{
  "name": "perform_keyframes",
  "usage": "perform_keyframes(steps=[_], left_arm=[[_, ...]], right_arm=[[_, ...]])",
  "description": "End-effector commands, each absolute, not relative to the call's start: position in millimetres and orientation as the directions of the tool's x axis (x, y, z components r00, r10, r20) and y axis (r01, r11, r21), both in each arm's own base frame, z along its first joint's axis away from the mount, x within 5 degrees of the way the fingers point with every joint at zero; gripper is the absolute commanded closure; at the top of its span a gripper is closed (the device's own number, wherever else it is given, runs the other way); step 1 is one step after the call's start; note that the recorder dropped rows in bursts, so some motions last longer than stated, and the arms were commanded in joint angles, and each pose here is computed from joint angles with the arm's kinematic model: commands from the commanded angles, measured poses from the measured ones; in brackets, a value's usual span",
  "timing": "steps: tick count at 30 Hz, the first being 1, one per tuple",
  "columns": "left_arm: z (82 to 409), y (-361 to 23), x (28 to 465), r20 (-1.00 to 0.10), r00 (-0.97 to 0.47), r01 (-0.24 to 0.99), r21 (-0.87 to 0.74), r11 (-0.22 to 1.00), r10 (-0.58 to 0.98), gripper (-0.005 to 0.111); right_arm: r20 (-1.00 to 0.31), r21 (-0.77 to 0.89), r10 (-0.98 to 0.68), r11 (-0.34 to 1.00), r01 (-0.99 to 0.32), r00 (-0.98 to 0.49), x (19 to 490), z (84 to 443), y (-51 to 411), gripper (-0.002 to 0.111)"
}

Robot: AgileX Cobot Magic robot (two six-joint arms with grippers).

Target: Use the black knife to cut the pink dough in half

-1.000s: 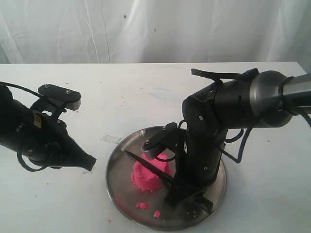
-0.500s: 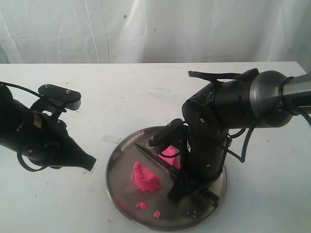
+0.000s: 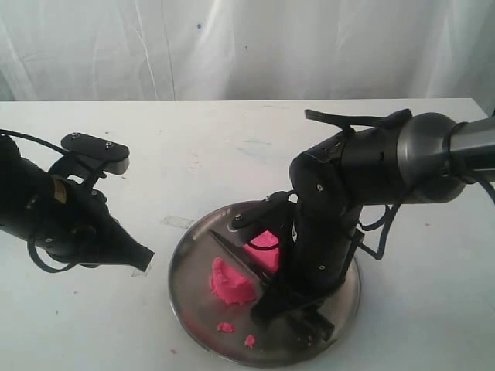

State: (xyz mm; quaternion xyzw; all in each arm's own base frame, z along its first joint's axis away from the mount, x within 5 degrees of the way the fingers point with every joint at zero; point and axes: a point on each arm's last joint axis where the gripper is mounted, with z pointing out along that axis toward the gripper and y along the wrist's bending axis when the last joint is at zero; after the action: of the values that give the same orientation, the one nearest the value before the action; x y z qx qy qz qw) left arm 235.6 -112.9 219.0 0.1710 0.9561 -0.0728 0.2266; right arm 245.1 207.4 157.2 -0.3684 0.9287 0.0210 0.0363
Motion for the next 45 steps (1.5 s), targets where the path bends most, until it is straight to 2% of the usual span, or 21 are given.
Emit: perform_keyframes(steps=[1,7,20,24,29,33,36,38,45], left_arm=[[220.4,-112.9,233.4,-0.461,-0.838,0.36,-0.067,0.931,0.291,0.107],[220.5,-113.0,233.6,-0.463,-0.837,0.36,-0.067,0.931,0.291,0.107],[220.5,-113.0,233.7,-0.465,-0.837,0.36,-0.067,0.931,0.29,0.107],[220.7,-113.2,234.0,-0.468,-0.835,0.36,-0.067,0.931,0.289,0.107],[220.7,-113.2,234.0,-0.468,-0.835,0.36,-0.067,0.931,0.289,0.107],[220.8,-113.2,234.2,-0.47,-0.834,0.36,-0.067,0.93,0.289,0.107],[220.8,-113.2,234.2,-0.47,-0.834,0.36,-0.067,0.93,0.289,0.107],[220.8,-113.2,234.2,-0.47,-0.834,0.36,-0.067,0.93,0.289,0.107],[220.8,-113.2,234.2,-0.47,-0.834,0.36,-0.067,0.93,0.289,0.107]], right_arm=[[-0.098,0.07,-0.692,0.713,-0.698,-0.716,242.8,158.4,212.7,0.108],[-0.112,0.13,-0.706,0.687,-0.715,-0.699,239.6,159.1,217.5,0.108],[-0.127,0.11,-0.715,0.679,-0.726,-0.688,241.6,159.0,217.3,0.108],[-0.099,0.026,-0.757,0.647,-0.762,-0.646,244.9,158.2,210.3,0.108],[-0.078,-0.036,-0.724,0.689,-0.723,-0.686,248.2,158.1,204.8,0.108],[-0.105,0.055,-0.69,0.715,-0.697,-0.716,244.3,158.4,212.2,0.108],[-0.099,0.159,-0.722,0.668,-0.727,-0.685,237.8,155.3,219.4,0.108],[-0.098,0.17,-0.753,0.631,-0.757,-0.65,237.0,152.5,220.5,0.108],[-0.105,-0.006,-0.713,0.698,-0.716,-0.693,250.2,151.2,210.2,0.108]])
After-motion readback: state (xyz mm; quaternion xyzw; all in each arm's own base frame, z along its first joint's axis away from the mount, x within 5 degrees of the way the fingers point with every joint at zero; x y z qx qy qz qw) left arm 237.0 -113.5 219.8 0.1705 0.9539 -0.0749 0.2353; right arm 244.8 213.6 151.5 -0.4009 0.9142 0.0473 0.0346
